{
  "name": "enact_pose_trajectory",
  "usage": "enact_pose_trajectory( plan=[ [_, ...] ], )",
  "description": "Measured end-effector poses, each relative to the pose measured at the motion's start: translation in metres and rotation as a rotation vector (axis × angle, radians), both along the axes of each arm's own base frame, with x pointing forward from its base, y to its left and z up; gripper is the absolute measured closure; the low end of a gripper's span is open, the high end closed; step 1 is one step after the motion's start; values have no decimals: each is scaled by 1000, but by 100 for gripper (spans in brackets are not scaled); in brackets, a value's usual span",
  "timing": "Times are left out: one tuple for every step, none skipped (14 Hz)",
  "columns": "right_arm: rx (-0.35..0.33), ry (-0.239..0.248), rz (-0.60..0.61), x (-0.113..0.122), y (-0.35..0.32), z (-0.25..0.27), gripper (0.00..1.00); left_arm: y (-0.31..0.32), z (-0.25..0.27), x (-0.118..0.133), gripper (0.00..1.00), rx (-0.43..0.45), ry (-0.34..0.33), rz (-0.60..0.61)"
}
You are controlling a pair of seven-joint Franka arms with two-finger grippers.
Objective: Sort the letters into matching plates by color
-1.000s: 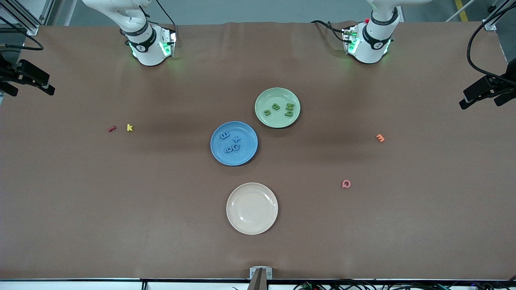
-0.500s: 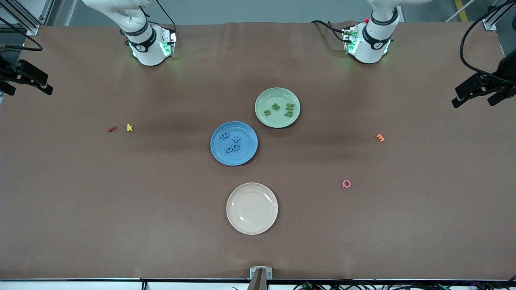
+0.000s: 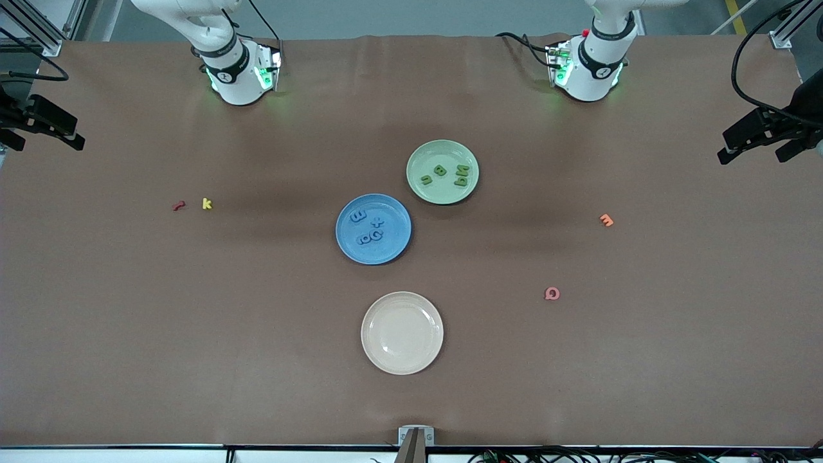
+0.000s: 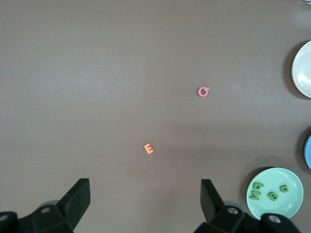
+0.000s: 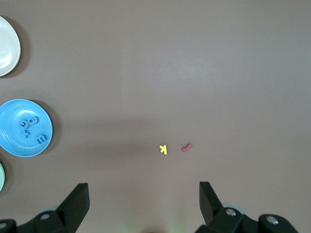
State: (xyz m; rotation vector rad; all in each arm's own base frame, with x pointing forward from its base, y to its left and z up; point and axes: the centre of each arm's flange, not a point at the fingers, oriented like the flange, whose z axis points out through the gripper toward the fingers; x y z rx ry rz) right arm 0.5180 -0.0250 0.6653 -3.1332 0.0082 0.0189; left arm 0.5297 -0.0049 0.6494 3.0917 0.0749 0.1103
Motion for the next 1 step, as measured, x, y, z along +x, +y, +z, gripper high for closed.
enact_pose_trajectory(
  plan=[
    [0,1,0,0,0,0,0,0,0,0,0,0,-1,0]
  ],
)
